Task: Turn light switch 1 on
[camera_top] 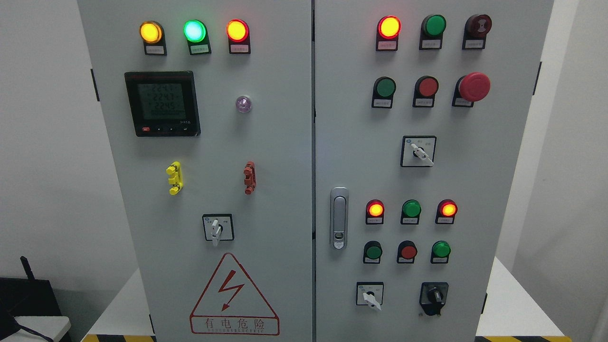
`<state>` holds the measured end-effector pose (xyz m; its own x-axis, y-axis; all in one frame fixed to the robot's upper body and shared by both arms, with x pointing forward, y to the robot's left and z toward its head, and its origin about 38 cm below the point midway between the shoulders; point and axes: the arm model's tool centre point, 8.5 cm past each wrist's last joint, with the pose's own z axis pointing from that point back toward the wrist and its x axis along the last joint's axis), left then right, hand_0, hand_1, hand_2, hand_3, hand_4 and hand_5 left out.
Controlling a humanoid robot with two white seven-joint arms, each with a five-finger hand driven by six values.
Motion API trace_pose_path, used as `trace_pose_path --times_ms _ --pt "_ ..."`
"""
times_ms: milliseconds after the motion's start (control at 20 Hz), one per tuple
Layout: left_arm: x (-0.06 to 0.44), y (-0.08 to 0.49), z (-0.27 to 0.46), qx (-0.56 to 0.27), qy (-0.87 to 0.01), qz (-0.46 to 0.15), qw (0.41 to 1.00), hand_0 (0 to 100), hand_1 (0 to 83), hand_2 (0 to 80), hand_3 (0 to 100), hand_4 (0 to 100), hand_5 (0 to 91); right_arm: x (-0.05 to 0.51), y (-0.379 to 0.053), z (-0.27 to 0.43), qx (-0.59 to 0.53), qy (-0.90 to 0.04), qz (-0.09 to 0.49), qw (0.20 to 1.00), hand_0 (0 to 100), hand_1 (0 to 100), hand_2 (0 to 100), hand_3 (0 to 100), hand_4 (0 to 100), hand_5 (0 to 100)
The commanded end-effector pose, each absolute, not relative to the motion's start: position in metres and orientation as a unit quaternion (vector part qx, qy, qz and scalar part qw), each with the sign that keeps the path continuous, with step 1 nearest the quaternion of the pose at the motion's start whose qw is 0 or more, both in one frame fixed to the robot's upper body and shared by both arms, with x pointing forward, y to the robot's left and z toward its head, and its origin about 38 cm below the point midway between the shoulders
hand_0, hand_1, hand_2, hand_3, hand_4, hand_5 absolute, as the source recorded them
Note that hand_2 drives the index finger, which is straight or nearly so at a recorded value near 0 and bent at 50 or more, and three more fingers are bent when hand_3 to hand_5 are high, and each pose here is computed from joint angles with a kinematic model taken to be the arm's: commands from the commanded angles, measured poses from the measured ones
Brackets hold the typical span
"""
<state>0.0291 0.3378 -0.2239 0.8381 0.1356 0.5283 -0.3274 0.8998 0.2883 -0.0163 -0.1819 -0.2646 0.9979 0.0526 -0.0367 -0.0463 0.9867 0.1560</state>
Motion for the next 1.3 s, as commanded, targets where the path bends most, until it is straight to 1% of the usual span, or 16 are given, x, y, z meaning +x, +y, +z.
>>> trace_pose_path --times_ms 0,100,250,300,350,400,450,550,600,700,750,850,950,1100,1250 --pt "0.127 0.397 -0.141 0.250 -0.439 0.152 0.850 46 5.3 0.0 6 11 0.0 -0.016 -0.182 -0.265 0.078 0.020 0.016 0.997 12 39 0 0 0 0" --pt "0.144 0.404 -0.120 0.262 -0.473 0.146 0.828 46 4.7 0.0 9 19 0.0 -0.016 -0.182 -0.265 0.078 0.020 0.016 0.997 12 39 0 0 0 0" --pt "0.164 0.422 -0.079 0.299 -0.540 0.148 0.773 47 3.2 0.0 16 25 0.0 -0.016 -0.182 -0.265 0.078 0.020 0.016 0.997 12 39 0 0 0 0" --pt "0.168 0.426 -0.066 0.311 -0.562 0.150 0.752 47 3.0 0.0 17 26 0.0 -0.017 -0.182 -0.265 0.078 0.020 0.016 0.997 12 39 0 0 0 0" --pt "0.173 0.431 -0.053 0.321 -0.579 0.153 0.734 48 2.4 0.6 22 31 0.0 -0.016 -0.182 -0.265 0.078 0.020 0.016 0.997 12 39 0 0 0 0" --pt "0.179 0.436 -0.036 0.330 -0.597 0.154 0.715 49 1.4 4.0 25 33 0.0 -0.016 -0.182 -0.265 0.078 0.020 0.016 0.997 12 39 0 0 0 0" --pt "0.183 0.440 -0.025 0.336 -0.608 0.155 0.702 49 1.3 6.2 27 35 0.0 -0.016 -0.182 -0.265 0.078 0.020 0.016 0.997 12 39 0 0 0 0" --pt "0.191 0.447 0.000 0.347 -0.636 0.152 0.672 51 0.0 14.9 32 40 3.5 -0.016 -0.182 -0.265 0.078 0.020 0.016 0.997 12 39 0 0 0 0" --pt "0.193 0.448 0.011 0.351 -0.651 0.149 0.657 51 0.0 16.3 34 41 4.9 -0.016 -0.182 -0.265 0.078 0.020 0.016 0.997 12 39 0 0 0 0" --pt "0.200 0.450 0.033 0.354 -0.679 0.134 0.629 52 0.0 22.5 39 48 13.8 -0.016 -0.182 -0.265 0.078 0.020 0.016 0.997 12 39 0 0 0 0" --pt "0.202 0.449 0.040 0.354 -0.689 0.130 0.619 52 0.0 23.8 40 50 16.6 -0.016 -0.182 -0.265 0.078 0.020 0.016 0.997 12 39 0 0 0 0" --pt "0.211 0.447 0.061 0.353 -0.713 0.122 0.594 51 0.0 26.2 43 52 18.8 -0.016 -0.182 -0.265 0.078 0.020 0.016 0.997 12 39 0 0 0 0" --pt "0.231 0.442 0.079 0.340 -0.738 0.117 0.572 49 3.1 29.8 47 55 27.4 -0.016 -0.182 -0.265 0.078 0.020 0.016 0.997 12 39 0 0 0 0" --pt "0.244 0.431 0.102 0.326 -0.764 0.100 0.548 45 6.9 35.3 51 57 35.0 -0.016 -0.182 -0.265 0.078 0.020 0.016 0.997 12 39 0 0 0 0" --pt "0.261 0.409 0.120 0.299 -0.792 0.085 0.526 42 10.1 39.1 52 59 46.7 -0.016 -0.182 -0.265 0.078 0.020 0.016 0.997 12 39 0 0 0 0"
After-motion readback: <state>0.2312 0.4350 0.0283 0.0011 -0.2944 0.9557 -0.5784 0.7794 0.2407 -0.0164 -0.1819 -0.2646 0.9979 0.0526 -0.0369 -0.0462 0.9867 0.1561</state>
